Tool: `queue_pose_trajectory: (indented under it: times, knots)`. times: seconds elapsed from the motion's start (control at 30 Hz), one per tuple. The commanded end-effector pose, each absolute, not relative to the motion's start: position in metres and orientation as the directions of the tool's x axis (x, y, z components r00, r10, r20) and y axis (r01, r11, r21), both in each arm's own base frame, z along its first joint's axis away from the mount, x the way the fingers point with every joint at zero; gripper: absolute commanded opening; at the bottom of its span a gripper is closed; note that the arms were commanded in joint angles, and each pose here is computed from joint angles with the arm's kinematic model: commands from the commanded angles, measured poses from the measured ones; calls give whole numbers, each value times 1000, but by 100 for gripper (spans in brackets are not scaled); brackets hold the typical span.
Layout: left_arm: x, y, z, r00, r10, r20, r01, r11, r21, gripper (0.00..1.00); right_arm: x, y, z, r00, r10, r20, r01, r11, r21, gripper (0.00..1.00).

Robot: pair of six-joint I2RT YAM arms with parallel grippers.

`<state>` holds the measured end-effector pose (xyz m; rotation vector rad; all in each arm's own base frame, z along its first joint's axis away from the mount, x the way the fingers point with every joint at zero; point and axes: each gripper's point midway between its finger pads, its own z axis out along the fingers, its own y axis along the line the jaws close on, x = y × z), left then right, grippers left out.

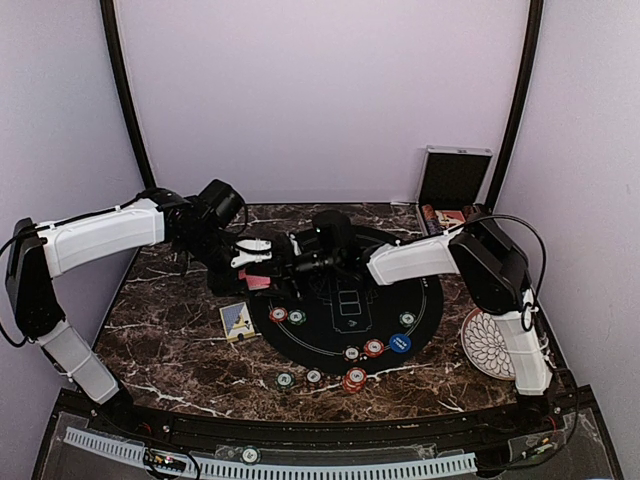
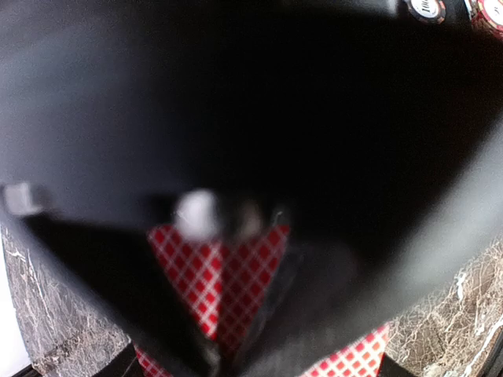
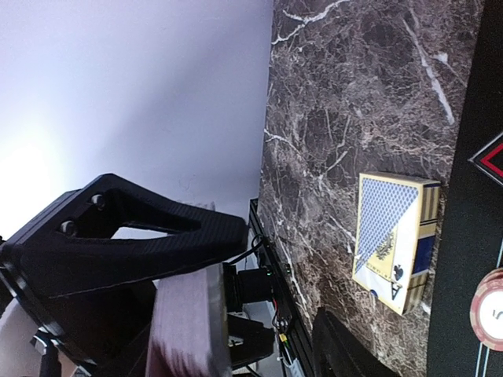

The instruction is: Distribute texas hold em gaming equipment

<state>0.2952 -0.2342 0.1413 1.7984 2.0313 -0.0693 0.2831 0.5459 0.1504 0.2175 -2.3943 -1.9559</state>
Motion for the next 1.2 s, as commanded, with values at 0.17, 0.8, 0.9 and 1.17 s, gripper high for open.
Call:
queue_pose_trajectory:
  times: [0.17, 0.8, 0.9, 1.17]
  knots:
    - [294, -235, 157, -59, 932, -359, 950, 163, 267, 24, 298, 518, 136, -990, -82, -117, -138, 325, 936, 56]
    - [294, -234, 148, -89, 932, -352, 952, 184, 246, 23, 282, 510, 192, -986, -102, -132, -147, 158, 976, 47]
    - [292, -233, 145, -97, 933, -347, 953, 188, 239, 22, 281, 504, 194, -987, -93, -128, -141, 152, 978, 42]
    - [291, -230, 142, -101, 935, -341, 952, 191, 240, 22, 281, 496, 203, -987, -83, -135, -146, 137, 980, 35]
